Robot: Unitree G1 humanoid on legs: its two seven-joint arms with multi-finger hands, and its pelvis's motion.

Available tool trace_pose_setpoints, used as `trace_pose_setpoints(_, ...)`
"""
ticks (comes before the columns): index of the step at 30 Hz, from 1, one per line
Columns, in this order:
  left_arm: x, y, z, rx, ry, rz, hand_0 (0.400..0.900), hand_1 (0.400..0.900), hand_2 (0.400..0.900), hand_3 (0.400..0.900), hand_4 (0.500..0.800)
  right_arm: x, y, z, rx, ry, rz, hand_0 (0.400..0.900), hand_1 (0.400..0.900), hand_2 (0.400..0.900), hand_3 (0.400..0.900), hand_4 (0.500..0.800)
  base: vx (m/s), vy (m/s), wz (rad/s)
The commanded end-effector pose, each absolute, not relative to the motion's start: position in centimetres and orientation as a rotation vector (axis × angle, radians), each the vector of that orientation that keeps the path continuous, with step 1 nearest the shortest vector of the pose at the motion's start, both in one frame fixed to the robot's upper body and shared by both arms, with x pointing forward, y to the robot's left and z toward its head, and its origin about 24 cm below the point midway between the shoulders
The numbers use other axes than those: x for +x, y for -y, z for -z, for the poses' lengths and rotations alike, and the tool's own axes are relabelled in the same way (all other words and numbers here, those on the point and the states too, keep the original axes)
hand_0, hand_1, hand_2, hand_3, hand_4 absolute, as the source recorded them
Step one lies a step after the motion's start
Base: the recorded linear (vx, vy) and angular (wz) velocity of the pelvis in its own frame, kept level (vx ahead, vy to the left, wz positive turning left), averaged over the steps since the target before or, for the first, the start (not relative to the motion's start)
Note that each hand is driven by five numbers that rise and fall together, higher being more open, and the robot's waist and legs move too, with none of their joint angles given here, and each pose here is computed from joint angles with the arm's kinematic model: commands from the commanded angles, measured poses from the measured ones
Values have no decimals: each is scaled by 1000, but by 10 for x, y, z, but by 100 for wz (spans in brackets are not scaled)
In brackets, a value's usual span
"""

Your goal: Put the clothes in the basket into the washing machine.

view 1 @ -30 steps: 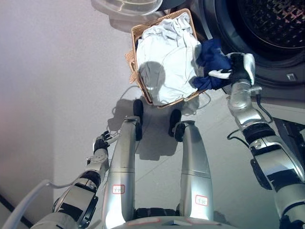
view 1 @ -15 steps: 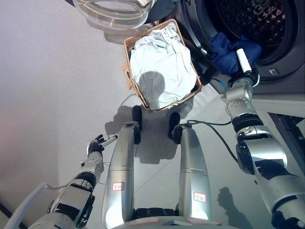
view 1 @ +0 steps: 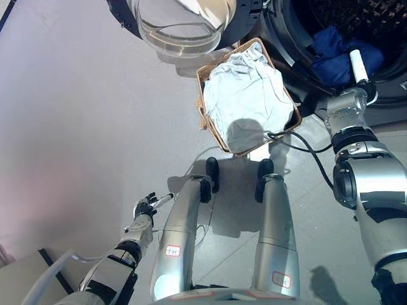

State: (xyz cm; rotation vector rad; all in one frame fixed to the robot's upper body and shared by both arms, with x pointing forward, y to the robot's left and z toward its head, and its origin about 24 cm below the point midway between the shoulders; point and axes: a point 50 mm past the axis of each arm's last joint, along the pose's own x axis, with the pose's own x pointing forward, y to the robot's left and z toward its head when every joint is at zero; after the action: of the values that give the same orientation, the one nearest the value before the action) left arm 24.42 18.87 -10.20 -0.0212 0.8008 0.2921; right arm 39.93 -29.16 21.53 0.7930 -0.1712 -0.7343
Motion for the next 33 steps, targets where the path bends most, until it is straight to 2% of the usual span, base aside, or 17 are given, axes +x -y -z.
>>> trace_pose_setpoints(1,210,-213,120,20,-906,-386,900,900,900,900,800,403,252,-289,682,474,452,400,400,400,400,500,51,-13,-5)
trace_pose_setpoints(3,213,-212,118,14,-898,-389,900,900,900,900,800,407,232,-288,677,464,390,400,400,400,400,500,0,0,0)
trace_pose_setpoints(6,215,-213,117,12,-890,-392,900,900,900,900,800,410,221,-288,633,455,353,400,400,400,400,500,6,5,1)
trace_pose_setpoints(10,215,-214,117,6,-890,-406,900,900,900,900,800,408,226,-291,701,474,404,400,400,400,400,500,20,22,9)
trace_pose_setpoints(12,215,-216,116,1,-885,-414,900,900,900,900,800,405,237,-294,717,491,454,400,400,400,400,500,10,19,10)
trace_pose_setpoints(15,213,-220,116,16,-880,-420,900,900,900,900,800,393,278,-301,787,526,613,400,400,400,400,500,8,9,11)
trace_pose_setpoints(20,211,-222,117,38,-873,-408,900,900,900,900,800,379,319,-307,805,527,724,400,400,400,400,500,4,2,2)
trace_pose_setpoints(21,209,-222,117,42,-873,-404,900,900,900,900,800,376,325,-309,799,532,741,557,557,557,557,594,0,0,0)
trace_pose_setpoints(22,209,-221,118,42,-874,-398,900,900,900,900,800,374,330,-309,795,528,759,616,616,616,616,629,0,0,0)
trace_pose_setpoints(23,208,-220,118,39,-872,-396,900,900,900,900,800,371,335,-309,783,528,772,900,900,900,900,800,0,0,0)
trace_pose_setpoints(33,206,-218,120,44,-873,-385,900,900,900,900,800,371,338,-306,721,516,755,900,900,900,900,800,0,-1,-1)
